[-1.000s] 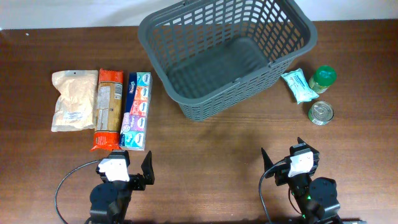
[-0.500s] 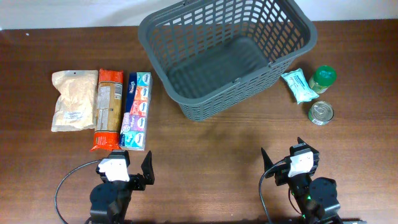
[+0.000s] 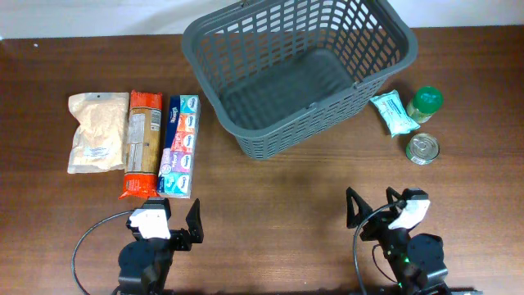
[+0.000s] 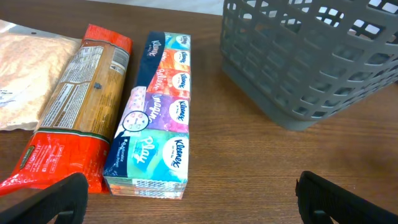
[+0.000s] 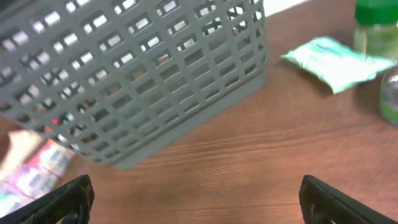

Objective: Pack container

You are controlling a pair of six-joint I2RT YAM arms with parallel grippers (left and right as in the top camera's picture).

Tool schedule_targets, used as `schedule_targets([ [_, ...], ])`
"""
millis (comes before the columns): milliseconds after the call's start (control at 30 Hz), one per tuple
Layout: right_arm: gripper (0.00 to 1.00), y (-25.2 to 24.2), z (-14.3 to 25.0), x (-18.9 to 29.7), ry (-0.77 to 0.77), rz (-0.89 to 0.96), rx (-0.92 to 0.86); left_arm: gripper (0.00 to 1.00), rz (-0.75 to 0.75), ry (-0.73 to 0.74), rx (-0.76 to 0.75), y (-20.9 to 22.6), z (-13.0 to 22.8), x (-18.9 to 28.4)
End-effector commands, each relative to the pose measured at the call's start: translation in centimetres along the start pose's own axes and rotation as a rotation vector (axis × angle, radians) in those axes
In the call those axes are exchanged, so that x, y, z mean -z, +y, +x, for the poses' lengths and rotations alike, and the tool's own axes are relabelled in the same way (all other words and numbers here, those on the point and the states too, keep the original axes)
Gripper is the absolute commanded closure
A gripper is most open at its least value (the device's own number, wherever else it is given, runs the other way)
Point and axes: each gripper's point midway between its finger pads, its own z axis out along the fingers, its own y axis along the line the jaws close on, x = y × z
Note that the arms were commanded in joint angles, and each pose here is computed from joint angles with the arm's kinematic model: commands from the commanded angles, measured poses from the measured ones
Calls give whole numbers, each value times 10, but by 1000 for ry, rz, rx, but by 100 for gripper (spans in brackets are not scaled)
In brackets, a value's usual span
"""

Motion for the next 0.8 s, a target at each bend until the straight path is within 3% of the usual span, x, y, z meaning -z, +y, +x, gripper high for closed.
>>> schedule_targets([
  [0,1,4,0,0,-6,-22,-138,1,-13,-3,2,3,2,-1],
  [133,1,24,1,2,24,-134,-135,1,-13,-3,2,3,2,-1],
  [167,8,30,2,2,33,-165,-134,1,-13,-3,2,3,2,-1],
  [267,40,41,-4,7,36,-212,-131,1,-13,-3,2,3,2,-1],
  [367,89,45,-18,11,19,-206,-125,1,-13,-3,2,3,2,-1],
  [400,96,47,-22,12,22,-204,-118,1,-13,-3,2,3,2,-1],
  [767,96,77,-77,3,247,-90,96,1,-13,-3,2,3,2,-1],
])
